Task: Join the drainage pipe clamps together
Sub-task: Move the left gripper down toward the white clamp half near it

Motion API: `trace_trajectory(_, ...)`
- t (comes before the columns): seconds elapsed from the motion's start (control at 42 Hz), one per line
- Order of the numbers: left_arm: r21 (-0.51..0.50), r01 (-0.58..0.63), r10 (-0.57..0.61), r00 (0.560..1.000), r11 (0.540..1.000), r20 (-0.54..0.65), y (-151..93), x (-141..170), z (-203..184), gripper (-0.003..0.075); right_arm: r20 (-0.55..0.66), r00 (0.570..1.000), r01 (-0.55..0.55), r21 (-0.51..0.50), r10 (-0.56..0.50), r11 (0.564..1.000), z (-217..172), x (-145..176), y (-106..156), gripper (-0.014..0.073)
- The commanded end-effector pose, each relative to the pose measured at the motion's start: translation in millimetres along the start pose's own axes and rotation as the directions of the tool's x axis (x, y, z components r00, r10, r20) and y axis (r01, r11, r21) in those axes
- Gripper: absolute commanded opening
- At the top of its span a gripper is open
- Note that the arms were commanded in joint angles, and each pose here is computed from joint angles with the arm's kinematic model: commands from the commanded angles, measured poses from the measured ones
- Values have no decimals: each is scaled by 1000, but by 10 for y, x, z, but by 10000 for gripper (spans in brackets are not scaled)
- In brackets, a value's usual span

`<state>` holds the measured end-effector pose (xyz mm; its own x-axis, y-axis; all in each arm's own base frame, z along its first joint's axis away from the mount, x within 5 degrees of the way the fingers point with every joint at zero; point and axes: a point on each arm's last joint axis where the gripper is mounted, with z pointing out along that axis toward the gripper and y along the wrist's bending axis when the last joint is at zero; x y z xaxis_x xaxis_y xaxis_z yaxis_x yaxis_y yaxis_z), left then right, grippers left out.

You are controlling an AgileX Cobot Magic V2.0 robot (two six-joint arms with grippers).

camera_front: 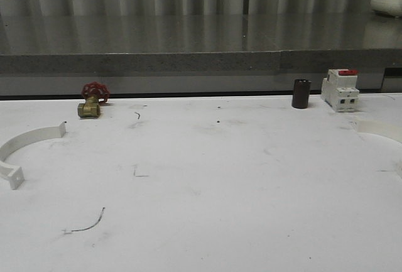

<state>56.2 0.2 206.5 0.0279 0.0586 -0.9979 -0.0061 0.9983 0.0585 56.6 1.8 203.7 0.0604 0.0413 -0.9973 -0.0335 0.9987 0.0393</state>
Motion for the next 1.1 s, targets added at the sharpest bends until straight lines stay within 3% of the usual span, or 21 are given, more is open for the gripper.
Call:
trace_trajectory(0.0,-1,14,-14,998,1000,69,0,-3,-1,-20,109,994,10,2,-10,1000,-19,-105,1,-69)
trace_trajectory(0.834,-2,14,-14,997,1000,80,1,-13,-2,-20,112,994,10,2,-10,1000,-19,-108,1,-69)
trace_trajectory(0.929,-5,22,-21,991,1000,129,8,-104,-13,-20,129,992,10,2,-10,1000,-24,-145,3,-69)
trace_trajectory(1.072,-4,35,-33,975,999,218,30,-504,-93,-20,143,990,-5,-1,5,1000,-69,-407,13,-69)
